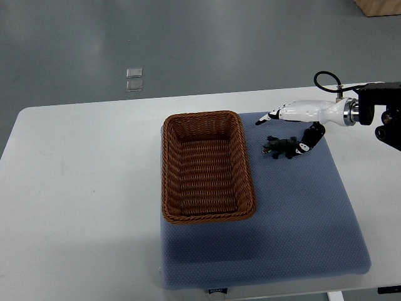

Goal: Place crocodile in brown basket with right hand
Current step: 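Reach the right hand over the dark toy crocodile and lower it, then close the right hand's fingers around the crocodile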

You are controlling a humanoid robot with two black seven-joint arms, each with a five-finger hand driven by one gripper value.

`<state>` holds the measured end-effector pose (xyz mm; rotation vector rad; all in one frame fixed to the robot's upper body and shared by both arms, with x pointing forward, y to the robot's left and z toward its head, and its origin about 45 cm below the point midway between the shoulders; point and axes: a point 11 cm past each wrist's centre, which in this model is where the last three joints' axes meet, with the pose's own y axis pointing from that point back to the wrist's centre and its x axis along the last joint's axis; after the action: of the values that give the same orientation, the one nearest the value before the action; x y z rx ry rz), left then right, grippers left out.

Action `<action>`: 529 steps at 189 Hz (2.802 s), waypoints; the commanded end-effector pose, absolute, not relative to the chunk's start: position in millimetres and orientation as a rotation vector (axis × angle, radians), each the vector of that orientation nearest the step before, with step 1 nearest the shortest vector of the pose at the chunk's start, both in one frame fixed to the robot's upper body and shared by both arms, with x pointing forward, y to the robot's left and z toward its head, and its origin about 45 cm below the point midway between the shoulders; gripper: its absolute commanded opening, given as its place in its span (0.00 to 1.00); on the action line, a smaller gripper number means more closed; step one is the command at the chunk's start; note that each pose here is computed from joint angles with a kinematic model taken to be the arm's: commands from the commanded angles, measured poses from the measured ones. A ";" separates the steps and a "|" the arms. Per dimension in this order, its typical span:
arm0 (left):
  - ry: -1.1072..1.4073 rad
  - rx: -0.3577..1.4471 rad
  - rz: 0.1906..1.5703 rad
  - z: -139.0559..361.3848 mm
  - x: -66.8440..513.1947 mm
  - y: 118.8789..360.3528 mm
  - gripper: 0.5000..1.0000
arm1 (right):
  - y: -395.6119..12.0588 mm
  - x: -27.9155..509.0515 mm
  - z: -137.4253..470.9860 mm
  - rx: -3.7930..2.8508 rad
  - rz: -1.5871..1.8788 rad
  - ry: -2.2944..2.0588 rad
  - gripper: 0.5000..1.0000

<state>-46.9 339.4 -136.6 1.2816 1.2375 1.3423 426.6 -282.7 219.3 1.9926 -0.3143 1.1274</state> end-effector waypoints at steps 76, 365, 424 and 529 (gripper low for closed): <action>1.238 1.282 1.342 -136.6 -46.9 339.4 1.00 | -287.4 441.9 198.0 1.805 1.262 -0.369 0.85; 1.238 1.282 1.342 -136.6 -46.9 339.4 1.00 | -288.9 439.7 169.6 1.745 1.256 -0.309 0.44; 1.238 1.282 1.342 -136.6 -46.9 339.4 1.00 | -290.7 439.4 170.1 1.741 1.259 -0.306 0.08; 1.238 1.282 1.342 -136.6 -46.9 339.4 1.00 | -299.7 445.5 183.8 1.728 1.271 -0.345 0.00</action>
<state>-47.0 339.4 -136.6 1.2817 1.2376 1.3422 443.8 -298.0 180.0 1.7277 -0.3333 1.2694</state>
